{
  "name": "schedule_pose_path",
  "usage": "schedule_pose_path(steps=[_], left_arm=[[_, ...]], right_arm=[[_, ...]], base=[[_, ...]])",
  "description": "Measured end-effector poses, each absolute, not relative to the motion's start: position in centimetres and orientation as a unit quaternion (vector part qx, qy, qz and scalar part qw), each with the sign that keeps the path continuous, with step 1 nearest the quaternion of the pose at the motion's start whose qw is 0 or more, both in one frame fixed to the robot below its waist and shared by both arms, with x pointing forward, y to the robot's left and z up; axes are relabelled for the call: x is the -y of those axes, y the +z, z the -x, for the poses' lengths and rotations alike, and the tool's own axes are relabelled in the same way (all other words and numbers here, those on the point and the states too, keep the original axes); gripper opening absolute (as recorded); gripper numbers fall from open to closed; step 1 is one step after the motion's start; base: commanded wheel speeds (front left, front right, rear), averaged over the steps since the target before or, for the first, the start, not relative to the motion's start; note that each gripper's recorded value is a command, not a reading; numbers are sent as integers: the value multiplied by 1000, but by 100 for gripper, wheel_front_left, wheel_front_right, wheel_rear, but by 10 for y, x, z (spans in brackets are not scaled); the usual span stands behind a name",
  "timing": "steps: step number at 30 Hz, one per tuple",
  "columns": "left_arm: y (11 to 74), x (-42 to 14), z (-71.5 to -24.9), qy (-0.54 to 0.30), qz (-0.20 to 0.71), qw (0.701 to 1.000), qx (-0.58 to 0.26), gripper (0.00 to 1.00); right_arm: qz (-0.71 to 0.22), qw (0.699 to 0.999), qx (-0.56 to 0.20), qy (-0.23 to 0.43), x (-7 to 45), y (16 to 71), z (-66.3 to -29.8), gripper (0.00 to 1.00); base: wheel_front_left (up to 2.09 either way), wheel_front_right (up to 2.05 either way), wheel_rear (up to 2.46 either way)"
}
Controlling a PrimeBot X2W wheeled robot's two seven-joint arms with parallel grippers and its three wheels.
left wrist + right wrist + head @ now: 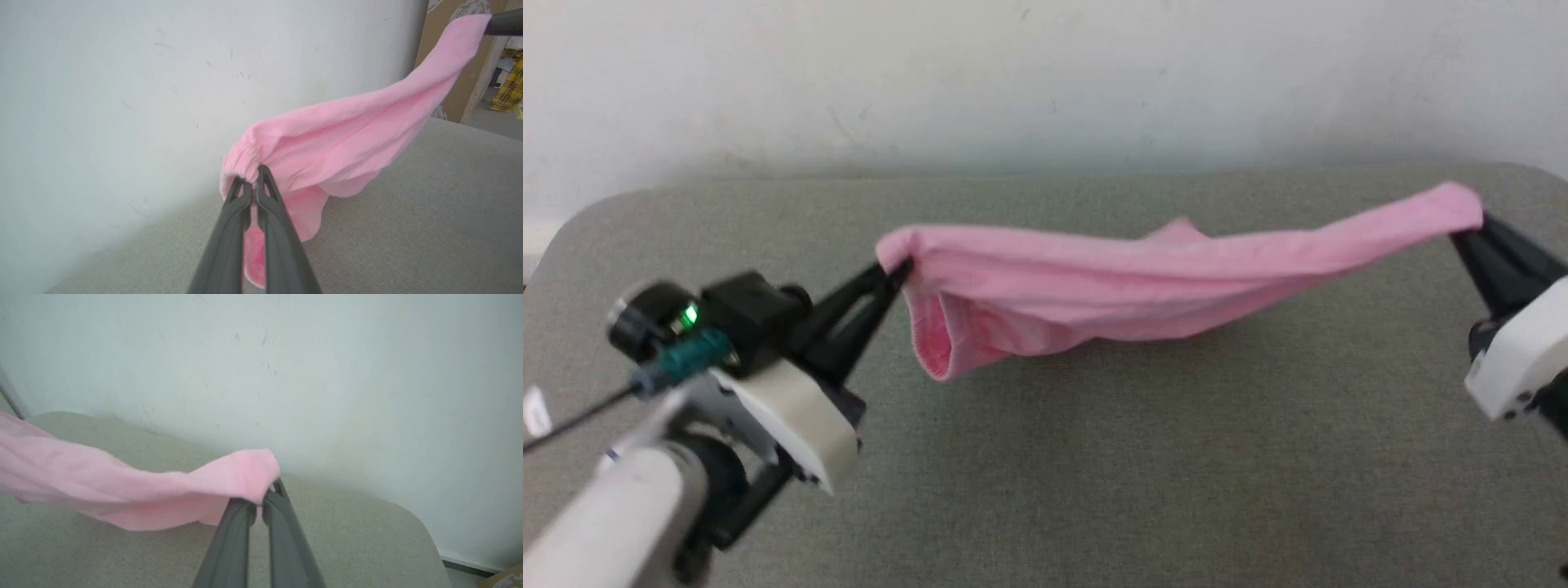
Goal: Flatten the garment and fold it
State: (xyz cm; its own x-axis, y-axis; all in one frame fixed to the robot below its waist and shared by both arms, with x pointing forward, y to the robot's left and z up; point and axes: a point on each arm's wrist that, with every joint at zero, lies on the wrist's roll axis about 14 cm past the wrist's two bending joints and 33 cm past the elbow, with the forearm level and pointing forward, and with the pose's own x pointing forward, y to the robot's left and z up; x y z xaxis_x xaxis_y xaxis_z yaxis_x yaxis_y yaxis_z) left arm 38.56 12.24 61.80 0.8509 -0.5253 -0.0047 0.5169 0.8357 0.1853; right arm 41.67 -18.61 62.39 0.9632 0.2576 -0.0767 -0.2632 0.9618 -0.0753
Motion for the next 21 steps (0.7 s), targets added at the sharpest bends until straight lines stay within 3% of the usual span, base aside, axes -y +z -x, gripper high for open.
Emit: schedule_pose_path(steps=[5,12,21], left_arm=[[687,-127,-395,-263,-134,951,90,0],[742,-125,-407,-261,-130,948,130,0],[757,-125,-463,-259,-91,955,113,0]], right_arm=[[55,988,33,138,183,686,-418,0],[77,986,67,131,184,735,-423,0],[117,984,68,113,189,764,-482,0]], base=[[0,0,0],[0,0,0],[0,0,0]])
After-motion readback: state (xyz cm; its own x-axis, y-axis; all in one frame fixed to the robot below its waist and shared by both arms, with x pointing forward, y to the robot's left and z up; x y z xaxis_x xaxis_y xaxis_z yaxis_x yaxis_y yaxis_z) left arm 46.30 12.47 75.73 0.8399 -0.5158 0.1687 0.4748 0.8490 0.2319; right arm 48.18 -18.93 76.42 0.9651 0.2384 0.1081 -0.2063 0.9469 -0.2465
